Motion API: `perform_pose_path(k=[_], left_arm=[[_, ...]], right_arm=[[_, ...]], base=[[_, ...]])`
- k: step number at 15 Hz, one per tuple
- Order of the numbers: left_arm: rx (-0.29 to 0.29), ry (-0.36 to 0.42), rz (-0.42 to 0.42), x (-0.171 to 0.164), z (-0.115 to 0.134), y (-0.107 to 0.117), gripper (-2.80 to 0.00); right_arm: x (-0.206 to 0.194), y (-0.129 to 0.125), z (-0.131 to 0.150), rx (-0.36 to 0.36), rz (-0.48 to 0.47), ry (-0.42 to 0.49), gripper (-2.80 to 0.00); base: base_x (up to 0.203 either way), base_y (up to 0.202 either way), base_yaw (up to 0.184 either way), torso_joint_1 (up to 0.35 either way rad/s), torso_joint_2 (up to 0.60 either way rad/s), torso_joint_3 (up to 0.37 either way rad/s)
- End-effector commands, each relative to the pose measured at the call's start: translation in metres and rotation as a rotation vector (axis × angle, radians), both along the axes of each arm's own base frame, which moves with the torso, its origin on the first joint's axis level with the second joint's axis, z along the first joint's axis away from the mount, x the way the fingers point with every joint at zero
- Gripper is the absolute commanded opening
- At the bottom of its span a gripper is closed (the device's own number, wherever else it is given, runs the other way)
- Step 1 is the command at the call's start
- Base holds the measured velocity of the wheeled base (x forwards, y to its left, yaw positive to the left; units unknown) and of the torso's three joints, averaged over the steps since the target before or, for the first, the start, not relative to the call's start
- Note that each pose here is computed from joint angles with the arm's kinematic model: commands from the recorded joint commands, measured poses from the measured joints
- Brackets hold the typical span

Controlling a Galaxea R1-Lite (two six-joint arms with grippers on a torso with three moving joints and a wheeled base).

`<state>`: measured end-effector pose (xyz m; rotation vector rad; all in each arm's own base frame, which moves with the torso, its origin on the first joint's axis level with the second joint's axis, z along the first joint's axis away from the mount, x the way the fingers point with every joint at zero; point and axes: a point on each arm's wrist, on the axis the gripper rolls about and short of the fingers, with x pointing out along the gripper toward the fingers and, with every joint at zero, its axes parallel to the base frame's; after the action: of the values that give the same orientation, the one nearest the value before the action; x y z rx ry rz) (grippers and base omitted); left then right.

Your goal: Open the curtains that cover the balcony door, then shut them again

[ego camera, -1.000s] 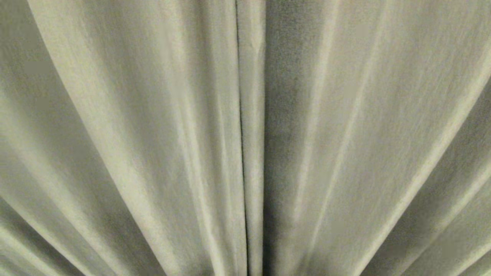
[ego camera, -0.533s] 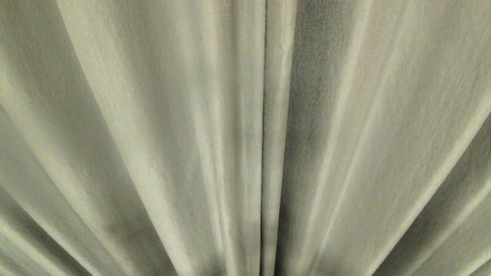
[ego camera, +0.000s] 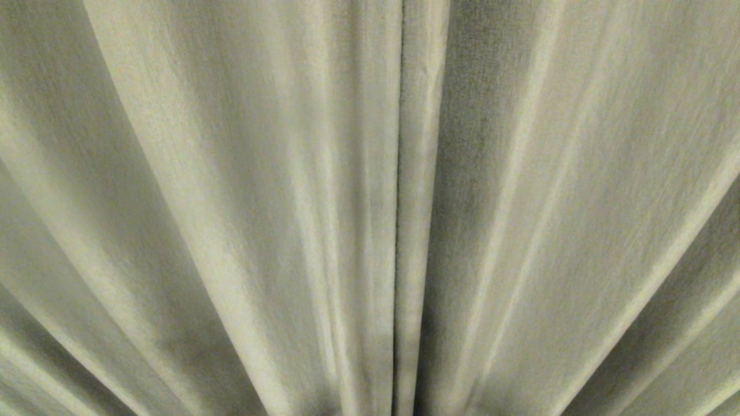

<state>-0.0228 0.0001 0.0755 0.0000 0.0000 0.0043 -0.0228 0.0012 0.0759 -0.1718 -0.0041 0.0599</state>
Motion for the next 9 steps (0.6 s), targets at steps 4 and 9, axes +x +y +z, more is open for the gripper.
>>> perform_pose_path(k=[4,9], left_arm=[[0.0,-0.002,0.0,0.0,0.0001,0.0,-2.8],[0.0,0.0,0.0,0.0,0.0,0.0,-2.8]], right_arm=[[0.0,0.0,-0.0001,-0.002,0.001,0.0,-2.8],[0.0,0.0,-0.0003,0.069,0.0,0.006,-2.8]], base=[[0.0,0.0,0.0,0.0,0.0,0.0],[0.0,0.0,0.0,0.0,0.0,0.0]])
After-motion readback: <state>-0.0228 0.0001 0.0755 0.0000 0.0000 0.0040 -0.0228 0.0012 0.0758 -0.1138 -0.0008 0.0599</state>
